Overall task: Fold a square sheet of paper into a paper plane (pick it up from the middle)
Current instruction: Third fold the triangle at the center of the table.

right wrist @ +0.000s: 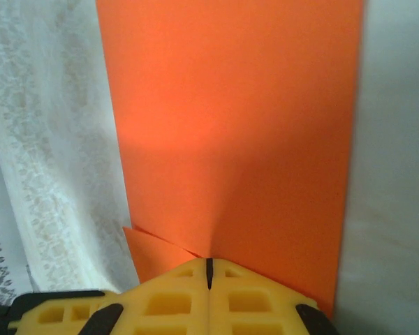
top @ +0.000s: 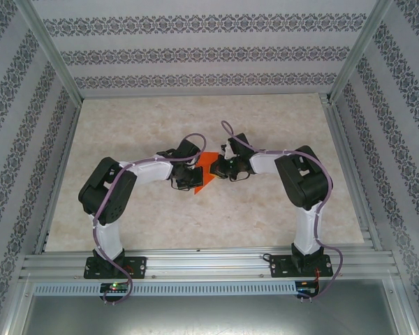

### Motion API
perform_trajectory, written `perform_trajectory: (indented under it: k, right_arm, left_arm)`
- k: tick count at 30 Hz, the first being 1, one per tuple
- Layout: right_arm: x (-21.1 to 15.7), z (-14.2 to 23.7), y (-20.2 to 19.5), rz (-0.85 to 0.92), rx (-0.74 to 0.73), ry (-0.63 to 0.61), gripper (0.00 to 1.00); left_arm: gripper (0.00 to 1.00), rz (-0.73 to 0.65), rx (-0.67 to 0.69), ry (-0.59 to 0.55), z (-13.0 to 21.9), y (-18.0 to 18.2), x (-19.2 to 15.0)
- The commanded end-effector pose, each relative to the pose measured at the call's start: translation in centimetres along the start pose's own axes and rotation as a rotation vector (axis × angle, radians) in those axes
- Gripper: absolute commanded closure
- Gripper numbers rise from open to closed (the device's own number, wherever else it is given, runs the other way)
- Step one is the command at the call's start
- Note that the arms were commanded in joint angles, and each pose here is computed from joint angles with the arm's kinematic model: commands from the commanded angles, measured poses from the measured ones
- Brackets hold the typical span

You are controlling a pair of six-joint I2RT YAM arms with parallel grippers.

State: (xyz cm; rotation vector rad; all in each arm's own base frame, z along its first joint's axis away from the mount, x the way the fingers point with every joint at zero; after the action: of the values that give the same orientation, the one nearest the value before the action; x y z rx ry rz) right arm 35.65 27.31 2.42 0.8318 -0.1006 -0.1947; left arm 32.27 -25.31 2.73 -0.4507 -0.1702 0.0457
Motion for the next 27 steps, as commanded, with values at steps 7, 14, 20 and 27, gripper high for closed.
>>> perform_trajectory:
  k: [7, 14, 20, 27]
  right_arm:
    - [0.8, 4.7, 0.8, -0.065, 0.061, -0.056, 0.76]
    - [0.3, 4.9, -0.1, -0.090, 0.014, -0.063, 0.72]
    - [-0.3, 4.4, -1.0, -0.105, -0.049, -0.057, 0.69]
    - [-0.9, 3.3, -1.6, -0.130, -0.079, -0.042, 0.69]
  left_arm:
    - [1.00, -0.006, 0.027, 0.028, 0.4, 0.1, -1.1]
    - [0.90, -0.037, -0.007, -0.085, 2.1, -2.1, 2.1]
    - [0.92, -0.032, 0.077, -0.150, 2.1, -0.8, 3.4]
    - [0.97, -0.022, 0.130, -0.134, 0.8, 0.4, 3.4]
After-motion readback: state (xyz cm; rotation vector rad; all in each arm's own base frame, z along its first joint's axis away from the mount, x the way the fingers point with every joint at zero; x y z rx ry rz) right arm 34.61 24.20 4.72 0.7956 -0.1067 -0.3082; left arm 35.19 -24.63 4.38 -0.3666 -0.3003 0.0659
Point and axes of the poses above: each hand's point on the last joint's axis, 136 mm out from that joint toward the fingers, its own z axis back along the fingers, its own y axis along the line the jaws close on, x = y × z, the point moved 1 cm from there along z, back along the fingers, and after that the axes turned 3 degrees about -z, right-handed, at the moved point
